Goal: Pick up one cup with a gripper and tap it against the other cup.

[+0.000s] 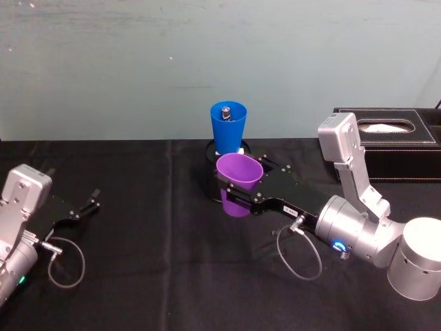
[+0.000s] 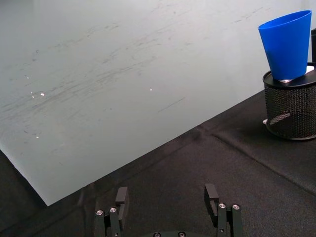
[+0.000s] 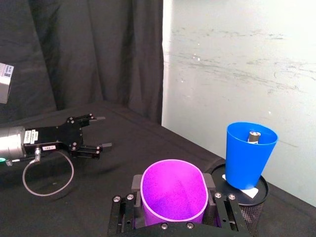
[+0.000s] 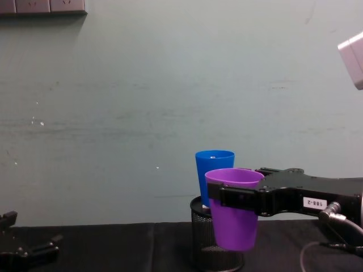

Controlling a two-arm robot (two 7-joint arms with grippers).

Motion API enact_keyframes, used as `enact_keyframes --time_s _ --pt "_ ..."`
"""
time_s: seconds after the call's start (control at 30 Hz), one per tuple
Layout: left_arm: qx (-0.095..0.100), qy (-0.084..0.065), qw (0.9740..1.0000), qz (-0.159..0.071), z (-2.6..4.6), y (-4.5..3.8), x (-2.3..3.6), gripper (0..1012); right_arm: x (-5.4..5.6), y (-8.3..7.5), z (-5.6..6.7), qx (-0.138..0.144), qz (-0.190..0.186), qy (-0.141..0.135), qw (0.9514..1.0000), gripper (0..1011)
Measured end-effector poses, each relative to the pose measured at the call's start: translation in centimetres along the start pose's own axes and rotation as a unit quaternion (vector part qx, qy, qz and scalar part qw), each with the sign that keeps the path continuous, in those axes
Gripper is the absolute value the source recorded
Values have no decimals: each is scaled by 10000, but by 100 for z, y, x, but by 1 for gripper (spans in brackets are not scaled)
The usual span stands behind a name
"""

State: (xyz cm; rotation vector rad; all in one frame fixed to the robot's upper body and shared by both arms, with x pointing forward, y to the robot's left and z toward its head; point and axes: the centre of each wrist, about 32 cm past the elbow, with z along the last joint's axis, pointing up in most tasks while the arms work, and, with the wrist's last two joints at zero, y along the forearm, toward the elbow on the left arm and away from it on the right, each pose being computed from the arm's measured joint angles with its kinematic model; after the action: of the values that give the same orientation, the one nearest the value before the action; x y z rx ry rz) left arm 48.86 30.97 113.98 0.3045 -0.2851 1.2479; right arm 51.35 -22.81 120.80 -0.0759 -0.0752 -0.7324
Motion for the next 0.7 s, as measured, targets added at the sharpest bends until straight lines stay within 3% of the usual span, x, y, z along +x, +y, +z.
enact_keyframes --time_s 0.7 --pt "0 0 10000 0 0 0 0 1000 0 0 0 0 0 0 10000 718"
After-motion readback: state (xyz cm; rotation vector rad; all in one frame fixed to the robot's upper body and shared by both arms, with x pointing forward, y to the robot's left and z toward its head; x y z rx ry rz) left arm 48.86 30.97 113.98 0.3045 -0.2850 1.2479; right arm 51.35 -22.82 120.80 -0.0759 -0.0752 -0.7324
